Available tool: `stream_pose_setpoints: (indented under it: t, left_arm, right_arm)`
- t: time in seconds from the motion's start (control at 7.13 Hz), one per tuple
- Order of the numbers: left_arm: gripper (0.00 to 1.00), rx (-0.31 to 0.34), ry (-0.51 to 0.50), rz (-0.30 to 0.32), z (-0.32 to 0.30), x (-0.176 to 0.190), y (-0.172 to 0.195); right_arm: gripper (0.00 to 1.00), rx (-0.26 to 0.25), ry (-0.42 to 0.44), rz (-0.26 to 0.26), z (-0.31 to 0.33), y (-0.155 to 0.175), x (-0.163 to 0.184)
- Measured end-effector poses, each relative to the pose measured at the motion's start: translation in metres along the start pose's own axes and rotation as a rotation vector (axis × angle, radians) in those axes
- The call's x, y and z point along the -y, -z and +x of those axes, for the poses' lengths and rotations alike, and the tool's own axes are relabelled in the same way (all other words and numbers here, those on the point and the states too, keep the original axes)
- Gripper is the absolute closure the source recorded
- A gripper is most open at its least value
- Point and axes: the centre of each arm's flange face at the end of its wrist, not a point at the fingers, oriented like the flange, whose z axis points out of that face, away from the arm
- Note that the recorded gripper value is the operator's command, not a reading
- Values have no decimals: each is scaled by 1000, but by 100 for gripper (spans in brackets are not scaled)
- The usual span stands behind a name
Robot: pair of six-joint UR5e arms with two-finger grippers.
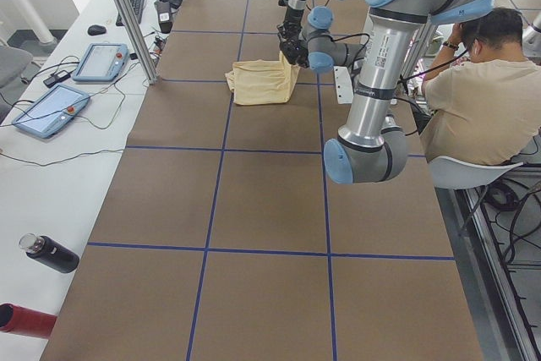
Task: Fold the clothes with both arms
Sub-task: 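Lift the near edge with both grippers and fold it toward the far edge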
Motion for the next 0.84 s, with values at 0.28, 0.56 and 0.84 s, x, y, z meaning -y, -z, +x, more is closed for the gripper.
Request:
stream_pose_setpoints:
  t: [0.28, 0.56, 0.84]
  left_arm:
    - [100, -3, -32, 74, 16, 77, -45]
    - [100, -6, -37, 130, 21, 129, -76]
    - [100, 0, -28, 157, 24, 155, -98]
  right_arm:
    - [100, -25, -2, 8, -101, -45, 7]
    - [100, -57, 35, 12, -148, -85, 23]
    - [100, -69, 66, 17, -164, -107, 26]
